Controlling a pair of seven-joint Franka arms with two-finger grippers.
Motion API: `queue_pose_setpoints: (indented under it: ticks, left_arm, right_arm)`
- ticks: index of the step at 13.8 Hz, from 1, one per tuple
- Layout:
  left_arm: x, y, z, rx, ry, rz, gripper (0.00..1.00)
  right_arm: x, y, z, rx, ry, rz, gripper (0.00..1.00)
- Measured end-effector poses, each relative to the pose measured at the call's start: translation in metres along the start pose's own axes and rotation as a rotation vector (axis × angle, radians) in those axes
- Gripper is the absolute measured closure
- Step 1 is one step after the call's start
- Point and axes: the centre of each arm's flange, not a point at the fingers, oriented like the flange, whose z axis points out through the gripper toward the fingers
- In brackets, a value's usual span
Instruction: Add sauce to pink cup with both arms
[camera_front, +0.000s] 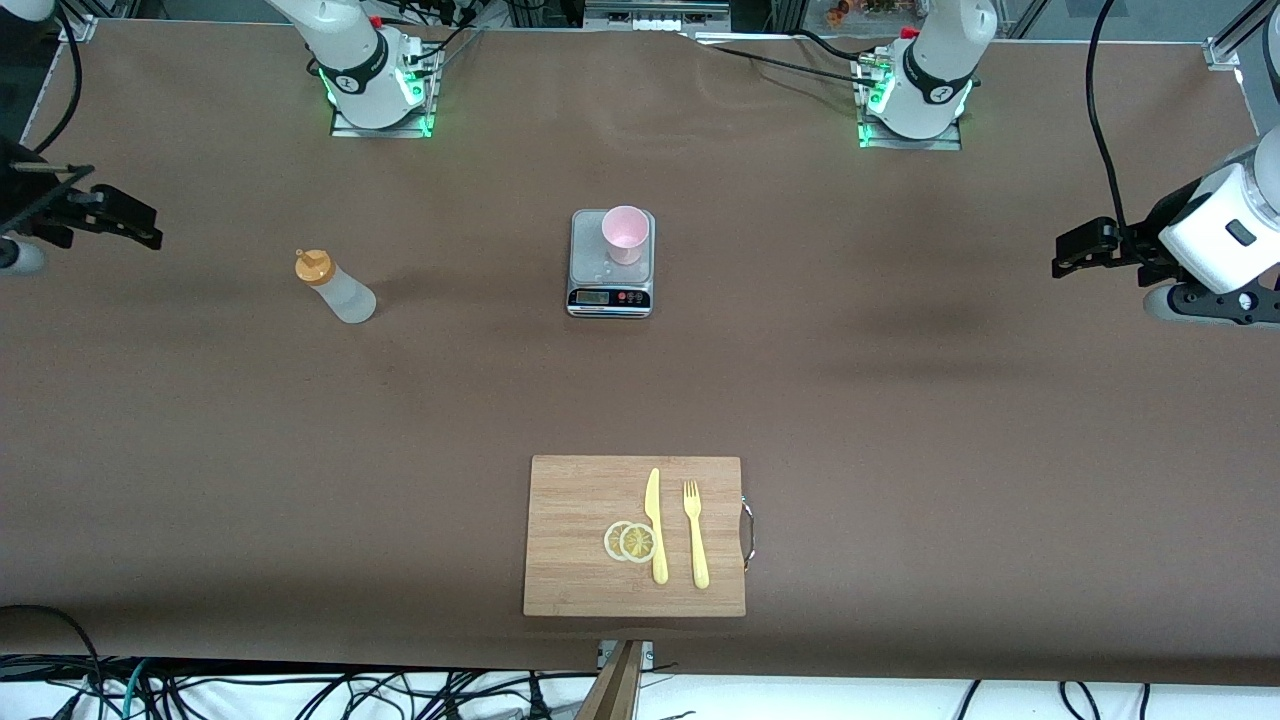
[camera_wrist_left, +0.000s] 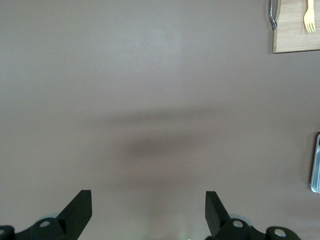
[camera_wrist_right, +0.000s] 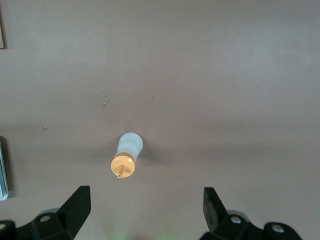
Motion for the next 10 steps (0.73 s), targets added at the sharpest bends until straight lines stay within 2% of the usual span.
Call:
queue_pose_setpoints:
  ticks: [3, 10]
  left_arm:
    - [0.003, 0.0, -0.002, 0.001, 0.022, 0.0, 0.0]
    - [0.003, -0.001, -0.002, 0.001, 0.025, -0.001, 0.0]
  right_arm:
    - [0.005, -0.003, 0.004, 0.021, 0.016, 0.055, 0.0]
    - [0.013, -0.005, 0.008, 0.033, 0.052, 0.072, 0.0]
